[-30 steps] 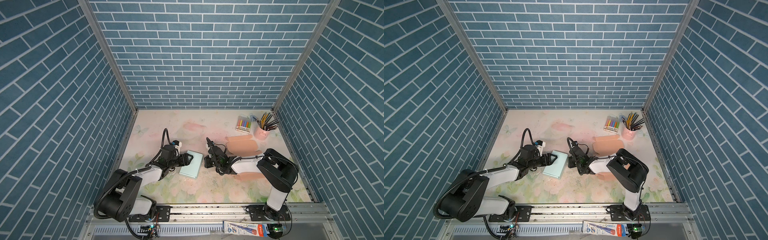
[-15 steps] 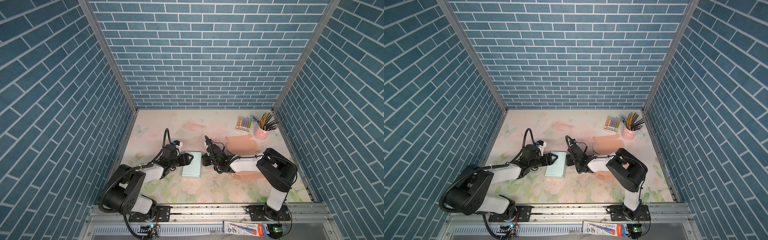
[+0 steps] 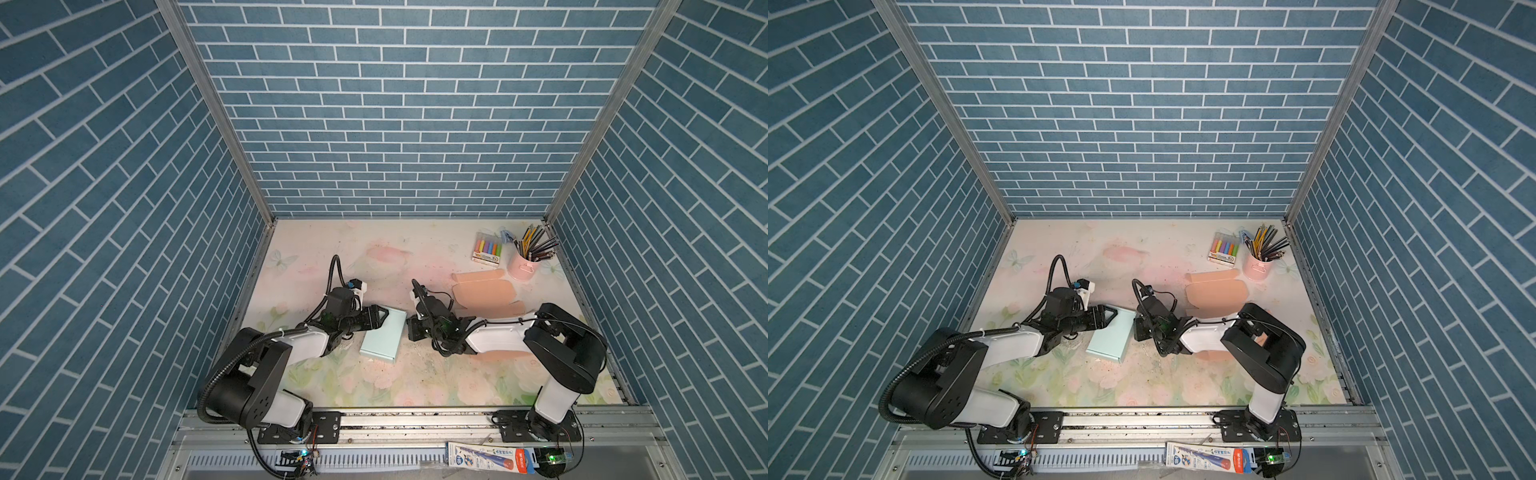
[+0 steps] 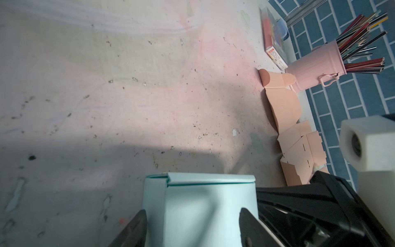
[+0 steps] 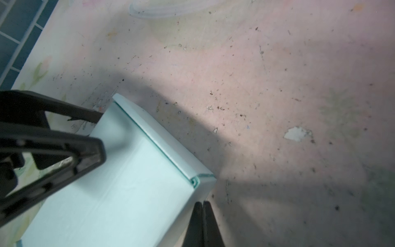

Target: Fold the paper box

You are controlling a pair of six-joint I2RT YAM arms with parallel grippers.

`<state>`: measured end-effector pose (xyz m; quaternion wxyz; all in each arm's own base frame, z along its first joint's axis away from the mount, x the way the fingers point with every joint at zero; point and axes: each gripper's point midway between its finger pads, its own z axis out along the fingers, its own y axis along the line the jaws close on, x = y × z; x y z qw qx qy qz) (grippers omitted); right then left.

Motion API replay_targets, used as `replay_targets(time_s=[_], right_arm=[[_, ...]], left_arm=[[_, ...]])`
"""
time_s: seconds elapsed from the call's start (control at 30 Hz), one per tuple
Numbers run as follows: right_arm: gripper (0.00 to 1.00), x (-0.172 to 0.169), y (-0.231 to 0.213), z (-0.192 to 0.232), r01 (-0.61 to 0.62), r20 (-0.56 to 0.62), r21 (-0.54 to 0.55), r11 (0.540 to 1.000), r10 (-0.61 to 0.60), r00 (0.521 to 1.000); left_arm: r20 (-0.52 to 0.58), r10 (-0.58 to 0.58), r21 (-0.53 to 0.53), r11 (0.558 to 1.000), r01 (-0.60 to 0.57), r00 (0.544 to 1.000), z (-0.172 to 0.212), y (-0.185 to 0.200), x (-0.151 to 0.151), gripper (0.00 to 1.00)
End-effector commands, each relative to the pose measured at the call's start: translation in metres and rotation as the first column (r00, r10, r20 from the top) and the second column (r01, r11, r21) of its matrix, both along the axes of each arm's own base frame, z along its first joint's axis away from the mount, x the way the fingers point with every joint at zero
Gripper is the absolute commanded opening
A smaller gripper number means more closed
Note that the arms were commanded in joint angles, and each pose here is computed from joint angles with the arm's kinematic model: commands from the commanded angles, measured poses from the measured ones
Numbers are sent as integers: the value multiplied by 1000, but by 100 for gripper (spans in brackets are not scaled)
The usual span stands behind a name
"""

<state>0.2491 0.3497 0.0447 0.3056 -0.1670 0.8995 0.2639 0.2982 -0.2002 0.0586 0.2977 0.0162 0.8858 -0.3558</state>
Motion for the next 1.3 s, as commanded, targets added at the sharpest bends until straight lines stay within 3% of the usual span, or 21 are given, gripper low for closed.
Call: replay_targets(time_s=[0.0, 0.13, 0.23, 0.5, 0.6, 0.7, 0.8, 1.03, 1.27], right_arm=[[13, -2, -12, 15, 29, 5, 13, 999, -29, 1000], [24, 0, -24, 27, 21, 38, -39, 999, -19, 999], [47, 1, -21, 41, -21, 71, -53, 998, 25, 997], [69, 16, 8, 62, -157, 54, -35, 987, 158, 986], [71, 23, 23, 62, -212, 16, -5, 977, 212, 977], [71, 27, 37, 61, -259, 5, 3, 966, 259, 966], [71, 31, 48, 58, -288, -9, 2, 958, 288, 958], [72, 42, 52, 42, -300, -58, -5, 954, 300, 952], [71, 38, 60, 31, -334, -89, 20, 942, 335, 938]], left_arm=[[36, 18, 15, 1000, -19, 999, 13, 5, 5, 70], [81, 110, 55, 992, -115, 991, 29, 27, -1, 71], [105, 118, 59, 990, -125, 987, 43, 31, -12, 72], [101, 68, 76, 994, -76, 993, 66, 14, -67, 77], [89, 64, 79, 994, -71, 994, 70, 16, -87, 78], [52, 17, 70, 997, -21, 998, 64, 11, -108, 88], [1, -17, 74, 997, 17, 1000, 50, 6, -127, 89], [-77, -98, 49, 994, 102, 992, 23, -10, -159, 88], [-87, -107, 17, 994, 109, 990, 10, -20, -160, 79]])
